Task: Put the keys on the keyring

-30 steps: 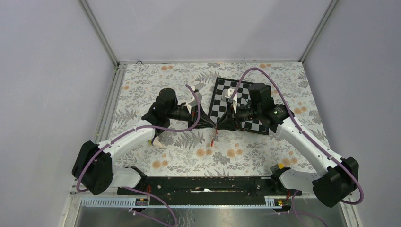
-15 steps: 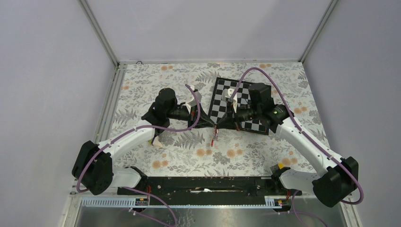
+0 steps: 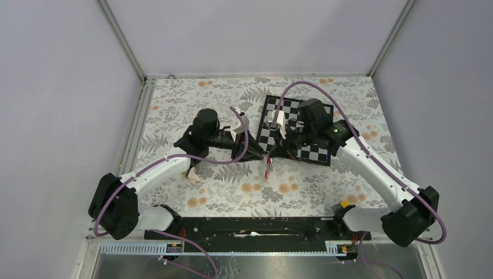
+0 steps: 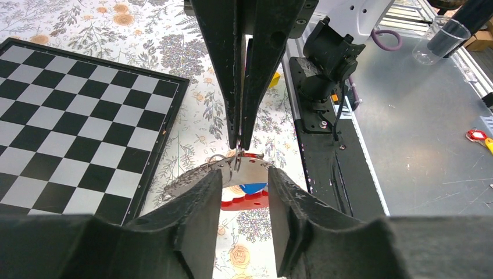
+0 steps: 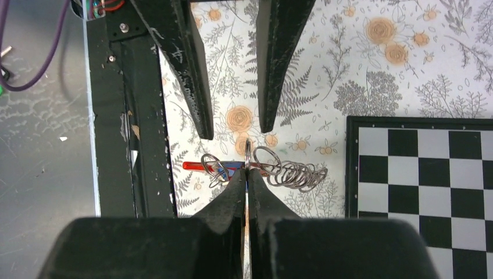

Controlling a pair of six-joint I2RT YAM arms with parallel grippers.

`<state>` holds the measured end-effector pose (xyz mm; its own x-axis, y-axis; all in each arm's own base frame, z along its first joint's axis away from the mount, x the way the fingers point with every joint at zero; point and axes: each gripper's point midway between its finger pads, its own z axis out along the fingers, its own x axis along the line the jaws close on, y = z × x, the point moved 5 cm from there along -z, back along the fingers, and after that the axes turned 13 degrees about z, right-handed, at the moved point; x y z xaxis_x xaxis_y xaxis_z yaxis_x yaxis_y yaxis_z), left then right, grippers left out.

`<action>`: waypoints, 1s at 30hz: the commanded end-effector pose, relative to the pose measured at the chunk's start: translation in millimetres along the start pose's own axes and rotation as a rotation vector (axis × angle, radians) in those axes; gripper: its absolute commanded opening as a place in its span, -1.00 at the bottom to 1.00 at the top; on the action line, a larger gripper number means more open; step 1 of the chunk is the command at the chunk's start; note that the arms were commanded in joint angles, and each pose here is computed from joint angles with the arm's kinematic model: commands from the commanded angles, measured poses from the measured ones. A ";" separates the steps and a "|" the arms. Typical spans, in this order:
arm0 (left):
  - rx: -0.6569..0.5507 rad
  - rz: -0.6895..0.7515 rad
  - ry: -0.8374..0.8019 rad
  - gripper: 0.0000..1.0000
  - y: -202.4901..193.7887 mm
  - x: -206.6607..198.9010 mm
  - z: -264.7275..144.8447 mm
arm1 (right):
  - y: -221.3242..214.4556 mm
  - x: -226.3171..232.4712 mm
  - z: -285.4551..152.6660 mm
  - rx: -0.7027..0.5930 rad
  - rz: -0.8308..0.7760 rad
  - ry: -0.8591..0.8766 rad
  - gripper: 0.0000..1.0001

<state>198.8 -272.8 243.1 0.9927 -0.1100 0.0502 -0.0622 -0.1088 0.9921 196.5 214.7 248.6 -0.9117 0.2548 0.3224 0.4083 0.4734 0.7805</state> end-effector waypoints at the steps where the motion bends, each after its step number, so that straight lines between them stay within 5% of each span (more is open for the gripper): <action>1: -0.037 0.110 0.019 -0.17 24.6 6.5 -1.8 | 6.5 2.7 -7.6 0.077 -0.037 -0.054 -1.00; 30: -0.114 0.104 -0.017 -0.26 5.5 7.4 11.4 | 20.9 5.6 -2.1 0.214 -0.054 -0.079 -1.00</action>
<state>207.2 -282.9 239.0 0.9905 -0.1031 0.0911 -0.0952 -0.0358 0.9948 197.2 219.6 256.1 -0.9154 0.3009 0.2672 0.4022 0.6604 0.6341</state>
